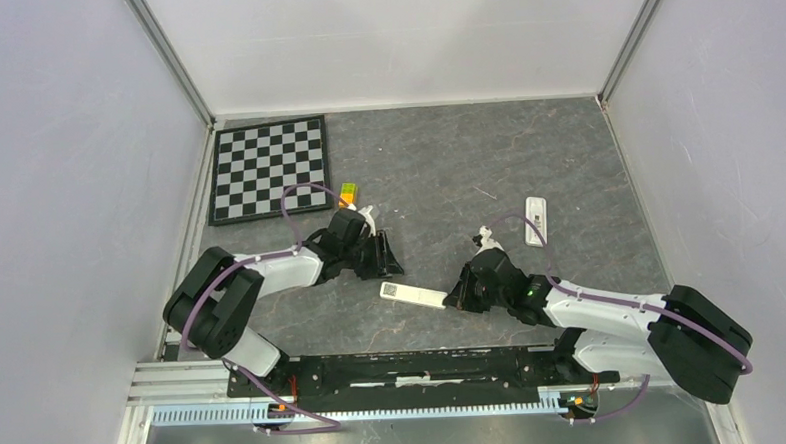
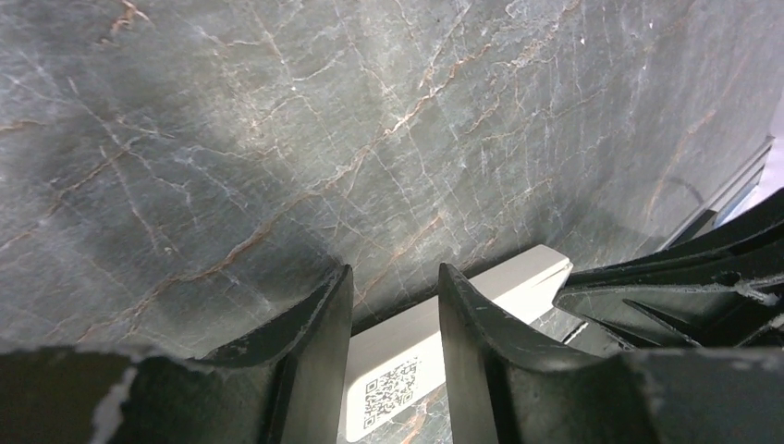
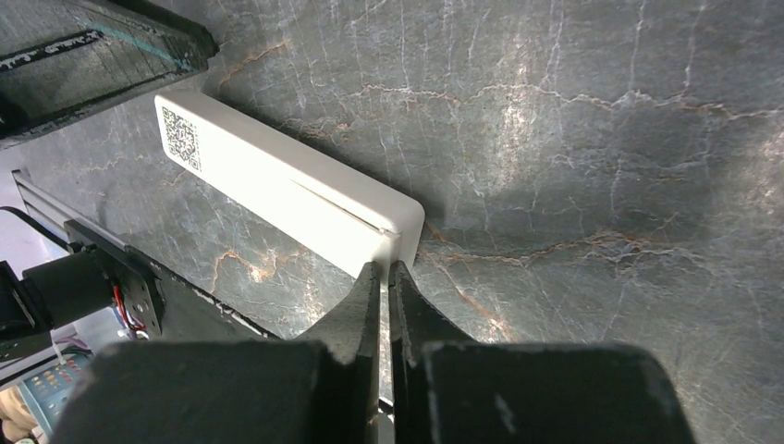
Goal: Load the batteries into the remote control
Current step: Load the battery cover into the remote control.
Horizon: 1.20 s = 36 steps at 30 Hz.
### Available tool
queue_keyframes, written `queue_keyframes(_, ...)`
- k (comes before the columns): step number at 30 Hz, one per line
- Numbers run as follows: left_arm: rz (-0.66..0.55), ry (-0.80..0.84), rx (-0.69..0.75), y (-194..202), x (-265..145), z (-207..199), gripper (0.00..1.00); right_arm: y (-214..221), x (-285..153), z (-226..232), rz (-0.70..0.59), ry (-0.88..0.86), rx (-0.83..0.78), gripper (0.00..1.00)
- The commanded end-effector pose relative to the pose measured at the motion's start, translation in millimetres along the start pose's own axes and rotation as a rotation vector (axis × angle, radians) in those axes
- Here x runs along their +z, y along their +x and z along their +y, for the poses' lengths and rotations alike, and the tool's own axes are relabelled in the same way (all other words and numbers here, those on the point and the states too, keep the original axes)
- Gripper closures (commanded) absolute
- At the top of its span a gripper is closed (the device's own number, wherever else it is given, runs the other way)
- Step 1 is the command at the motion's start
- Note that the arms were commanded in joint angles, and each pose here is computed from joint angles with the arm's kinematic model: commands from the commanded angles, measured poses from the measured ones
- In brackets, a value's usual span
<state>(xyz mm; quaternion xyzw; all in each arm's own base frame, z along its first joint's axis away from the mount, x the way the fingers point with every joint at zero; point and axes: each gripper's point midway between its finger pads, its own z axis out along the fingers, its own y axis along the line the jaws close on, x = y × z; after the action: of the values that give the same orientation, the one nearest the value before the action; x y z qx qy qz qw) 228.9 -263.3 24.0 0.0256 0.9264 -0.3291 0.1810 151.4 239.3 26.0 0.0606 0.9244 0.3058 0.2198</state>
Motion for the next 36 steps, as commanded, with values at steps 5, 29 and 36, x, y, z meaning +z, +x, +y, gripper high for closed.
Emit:
queue_keyframes(5, 0.032, -0.086, -0.019, 20.2, -1.9, 23.9, 0.49, -2.9, 7.0, -8.2, -0.026, 0.040, 0.005, 0.95)
queue_keyframes(29, 0.013, -0.184, -0.043, 29.2, -41.5, 32.1, 0.45, -11.0, 6.4, -6.7, -0.065, 0.037, -0.018, 0.93)
queue_keyframes(36, 0.020, -0.056, -0.070, 32.5, -44.4, 7.4, 0.34, -11.4, 6.3, -6.5, -0.067, 0.037, -0.017, 0.93)
